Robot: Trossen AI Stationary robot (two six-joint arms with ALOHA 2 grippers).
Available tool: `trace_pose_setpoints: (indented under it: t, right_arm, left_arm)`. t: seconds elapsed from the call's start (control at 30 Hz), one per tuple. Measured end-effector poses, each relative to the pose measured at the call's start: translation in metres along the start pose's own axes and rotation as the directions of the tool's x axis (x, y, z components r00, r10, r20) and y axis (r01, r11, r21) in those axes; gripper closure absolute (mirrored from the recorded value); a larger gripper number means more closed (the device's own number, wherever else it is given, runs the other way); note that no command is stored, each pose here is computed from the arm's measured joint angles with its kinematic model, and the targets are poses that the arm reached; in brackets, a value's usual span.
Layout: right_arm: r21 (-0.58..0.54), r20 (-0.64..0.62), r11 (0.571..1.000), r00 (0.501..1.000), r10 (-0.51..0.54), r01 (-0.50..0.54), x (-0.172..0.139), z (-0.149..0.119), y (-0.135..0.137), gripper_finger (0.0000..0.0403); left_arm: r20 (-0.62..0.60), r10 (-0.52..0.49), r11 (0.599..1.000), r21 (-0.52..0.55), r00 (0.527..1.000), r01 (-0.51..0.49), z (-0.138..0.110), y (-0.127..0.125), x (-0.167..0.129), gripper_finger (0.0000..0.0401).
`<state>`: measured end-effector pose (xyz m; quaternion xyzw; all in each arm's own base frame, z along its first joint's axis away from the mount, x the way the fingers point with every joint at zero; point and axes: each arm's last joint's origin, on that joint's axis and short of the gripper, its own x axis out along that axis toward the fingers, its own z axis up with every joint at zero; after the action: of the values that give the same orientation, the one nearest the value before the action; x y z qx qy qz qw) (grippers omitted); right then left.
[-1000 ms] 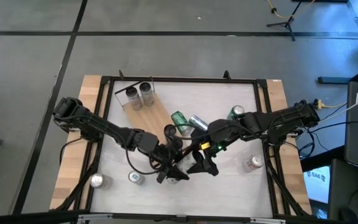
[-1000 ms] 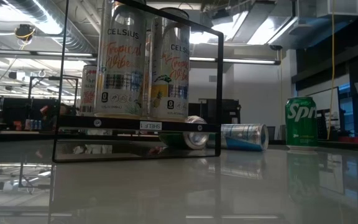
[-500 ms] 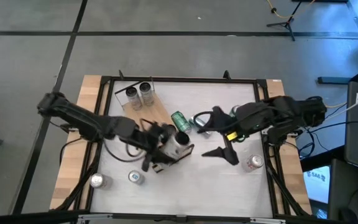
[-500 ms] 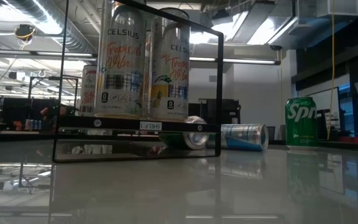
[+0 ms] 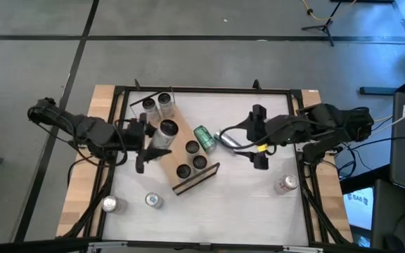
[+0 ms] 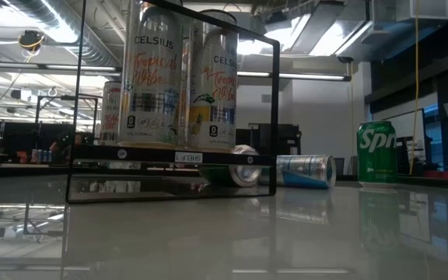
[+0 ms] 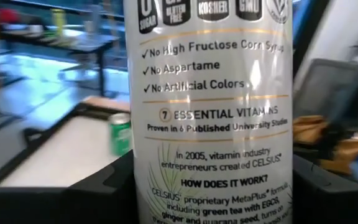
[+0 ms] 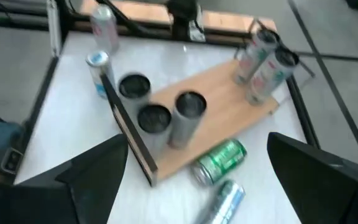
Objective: Place canned beverage on shelf
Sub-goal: Put the white yellow soda can on the shelf aligned with the other white yellow soda cans
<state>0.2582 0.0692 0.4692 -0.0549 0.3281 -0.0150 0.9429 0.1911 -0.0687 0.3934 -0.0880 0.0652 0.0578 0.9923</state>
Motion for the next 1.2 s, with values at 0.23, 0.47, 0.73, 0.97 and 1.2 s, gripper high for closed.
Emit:
trace_pose_setpoints:
  t: [0.23, 0.47, 0.73, 0.97, 1.2]
  right_arm:
    - [0.086, -0.07, 0.996, 0.997, -0.033, 0.039, 0.027, -0.028, -0.024, 0.0022]
    - [0.162, 0.063, 0.982, 0.994, 0.091, -0.1, 0.049, -0.049, -0.036, 0.0022]
    - [0.18, 0.28, 0.978, 0.959, 0.051, -0.105, 0.081, -0.042, -0.04, 0.0022]
    - [0.18, 0.368, 0.977, 0.929, 0.041, -0.114, 0.105, -0.031, -0.037, 0.0022]
    - [0.18, 0.367, 0.977, 0.929, 0.042, -0.115, 0.114, -0.031, -0.036, 0.0022]
  left_arm:
    - [-0.055, 0.09, 0.995, -0.043, 0.994, -0.092, -0.07, 0.011, 0.005, 0.0166]
    - [0.034, 0.069, 0.988, -0.14, 0.997, -0.064, -0.143, 0.032, 0.003, 0.0166]
    - [0.134, 0.07, 0.995, -0.077, 0.988, -0.06, -0.198, 0.056, -0.006, 0.0166]
    - [0.187, 0.063, 0.998, 0.007, 0.98, -0.065, -0.214, 0.063, -0.01, 0.0166]
    - [0.153, 0.082, 0.994, 0.063, 0.985, -0.093, -0.222, 0.064, -0.004, 0.0166]
